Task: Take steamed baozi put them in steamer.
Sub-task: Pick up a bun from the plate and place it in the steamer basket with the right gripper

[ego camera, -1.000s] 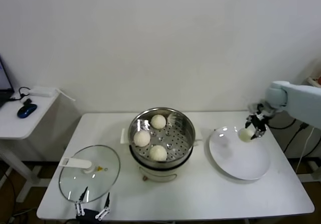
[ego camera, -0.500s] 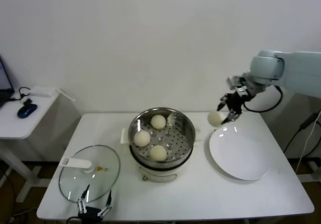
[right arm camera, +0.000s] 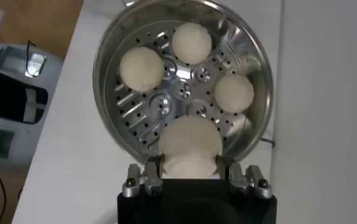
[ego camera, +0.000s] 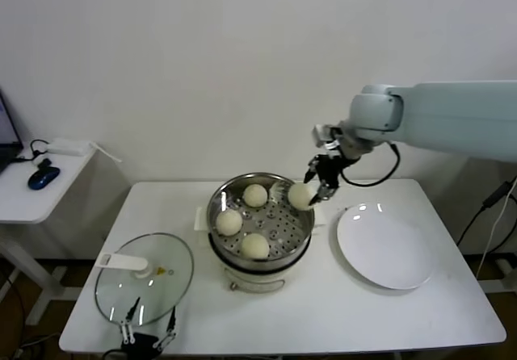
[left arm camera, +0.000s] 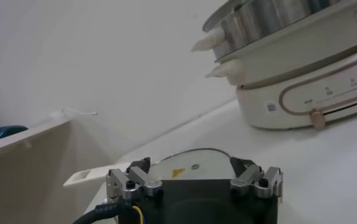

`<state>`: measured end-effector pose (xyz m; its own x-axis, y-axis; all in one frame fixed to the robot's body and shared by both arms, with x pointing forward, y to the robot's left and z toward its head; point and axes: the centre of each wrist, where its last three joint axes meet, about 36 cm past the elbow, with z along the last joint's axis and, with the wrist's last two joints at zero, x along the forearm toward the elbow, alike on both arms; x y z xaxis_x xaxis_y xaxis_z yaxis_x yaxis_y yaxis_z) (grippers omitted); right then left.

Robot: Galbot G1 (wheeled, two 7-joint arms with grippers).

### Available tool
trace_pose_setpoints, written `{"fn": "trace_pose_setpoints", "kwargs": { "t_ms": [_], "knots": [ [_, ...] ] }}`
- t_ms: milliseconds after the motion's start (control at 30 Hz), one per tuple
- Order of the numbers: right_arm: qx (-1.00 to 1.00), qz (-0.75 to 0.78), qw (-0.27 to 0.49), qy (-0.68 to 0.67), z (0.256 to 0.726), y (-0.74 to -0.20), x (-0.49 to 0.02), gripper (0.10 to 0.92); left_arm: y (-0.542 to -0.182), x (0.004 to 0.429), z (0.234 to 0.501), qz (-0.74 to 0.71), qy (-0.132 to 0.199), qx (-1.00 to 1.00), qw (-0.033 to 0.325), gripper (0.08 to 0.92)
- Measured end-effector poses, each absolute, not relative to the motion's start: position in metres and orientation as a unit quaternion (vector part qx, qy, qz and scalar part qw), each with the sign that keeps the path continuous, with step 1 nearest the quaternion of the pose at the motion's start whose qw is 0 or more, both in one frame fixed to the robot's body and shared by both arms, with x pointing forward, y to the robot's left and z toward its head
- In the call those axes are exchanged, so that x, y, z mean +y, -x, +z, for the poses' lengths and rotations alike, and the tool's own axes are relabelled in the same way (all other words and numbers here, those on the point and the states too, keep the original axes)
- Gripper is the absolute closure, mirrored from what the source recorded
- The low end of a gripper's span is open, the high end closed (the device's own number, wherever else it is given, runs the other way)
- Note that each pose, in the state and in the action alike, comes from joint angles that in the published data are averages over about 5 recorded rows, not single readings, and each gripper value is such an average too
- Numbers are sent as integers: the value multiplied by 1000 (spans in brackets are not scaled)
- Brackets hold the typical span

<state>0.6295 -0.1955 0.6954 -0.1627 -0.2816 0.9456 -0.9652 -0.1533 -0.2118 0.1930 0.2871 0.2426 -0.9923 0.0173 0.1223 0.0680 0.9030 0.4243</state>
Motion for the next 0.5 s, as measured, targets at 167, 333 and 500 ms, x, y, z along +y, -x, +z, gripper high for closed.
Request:
{"fn": "trace_pose_setpoints", "kwargs": {
  "t_ms": [167, 333, 500],
  "knots": [
    [-554, 513, 333, -565, 672, -637, -176, 428, -191, 289, 242, -220, 20, -973, 61, 177],
    [-548, 512, 338, -568, 647, -645, -167, 428, -188, 291, 242, -222, 20, -973, 63, 177],
    [-542, 512, 349, -568, 625, -649, -169, 427, -186, 293, 240, -224, 19, -972, 66, 177]
  ]
}}
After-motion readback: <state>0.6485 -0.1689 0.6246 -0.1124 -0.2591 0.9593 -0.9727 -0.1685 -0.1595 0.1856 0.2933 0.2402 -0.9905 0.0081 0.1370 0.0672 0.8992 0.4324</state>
